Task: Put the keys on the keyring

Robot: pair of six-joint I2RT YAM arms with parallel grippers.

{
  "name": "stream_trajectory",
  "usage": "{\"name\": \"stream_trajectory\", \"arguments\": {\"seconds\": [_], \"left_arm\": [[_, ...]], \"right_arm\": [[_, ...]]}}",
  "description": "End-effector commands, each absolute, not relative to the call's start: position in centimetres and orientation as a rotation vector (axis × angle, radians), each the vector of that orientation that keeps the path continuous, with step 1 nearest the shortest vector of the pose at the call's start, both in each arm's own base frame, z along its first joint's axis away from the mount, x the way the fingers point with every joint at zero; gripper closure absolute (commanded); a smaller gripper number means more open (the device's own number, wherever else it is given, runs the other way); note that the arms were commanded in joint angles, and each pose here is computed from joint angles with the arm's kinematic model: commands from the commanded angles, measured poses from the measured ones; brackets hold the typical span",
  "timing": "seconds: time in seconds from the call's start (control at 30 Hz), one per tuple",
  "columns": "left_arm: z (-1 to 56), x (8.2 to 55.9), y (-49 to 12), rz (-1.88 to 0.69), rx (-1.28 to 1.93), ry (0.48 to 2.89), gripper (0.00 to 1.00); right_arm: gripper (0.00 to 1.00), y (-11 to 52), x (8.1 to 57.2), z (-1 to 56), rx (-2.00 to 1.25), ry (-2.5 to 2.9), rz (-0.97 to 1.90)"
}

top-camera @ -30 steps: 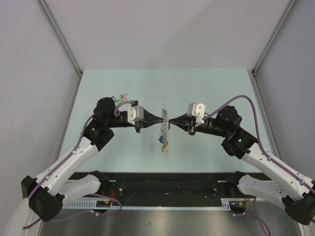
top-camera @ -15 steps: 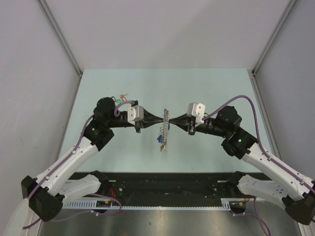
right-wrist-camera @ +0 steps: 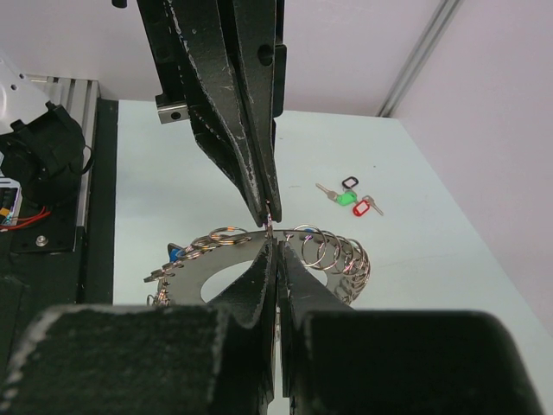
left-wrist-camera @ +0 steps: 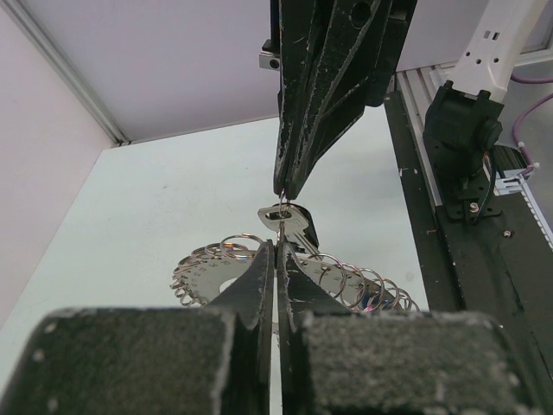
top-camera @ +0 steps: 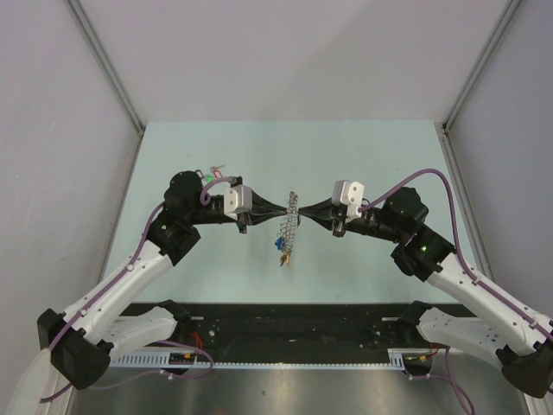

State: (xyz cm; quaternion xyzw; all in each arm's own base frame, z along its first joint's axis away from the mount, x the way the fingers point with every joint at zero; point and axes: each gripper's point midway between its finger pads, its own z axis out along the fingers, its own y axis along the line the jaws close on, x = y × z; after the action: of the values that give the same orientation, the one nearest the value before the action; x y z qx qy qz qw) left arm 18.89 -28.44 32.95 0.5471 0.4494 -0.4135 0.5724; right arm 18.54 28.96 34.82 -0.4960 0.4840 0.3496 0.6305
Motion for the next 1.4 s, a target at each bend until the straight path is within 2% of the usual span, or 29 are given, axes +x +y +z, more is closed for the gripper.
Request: {"name": "stream_trajectory", "arguments": {"seconds": [0.0, 1.37], "left_arm": [[34.46, 18.79, -28.51, -0.962, 1.274, 0.989, 1.00], [34.46, 18.63, -28.61, -0.978, 1.278, 0.983, 1.00]], "right_arm": [[1.00, 29.14, 18.18, 37.10, -1.126, 1.021, 0.799], [1.00, 29.62, 17.94, 36.58, -1.152, 1.020, 0.832]]}}
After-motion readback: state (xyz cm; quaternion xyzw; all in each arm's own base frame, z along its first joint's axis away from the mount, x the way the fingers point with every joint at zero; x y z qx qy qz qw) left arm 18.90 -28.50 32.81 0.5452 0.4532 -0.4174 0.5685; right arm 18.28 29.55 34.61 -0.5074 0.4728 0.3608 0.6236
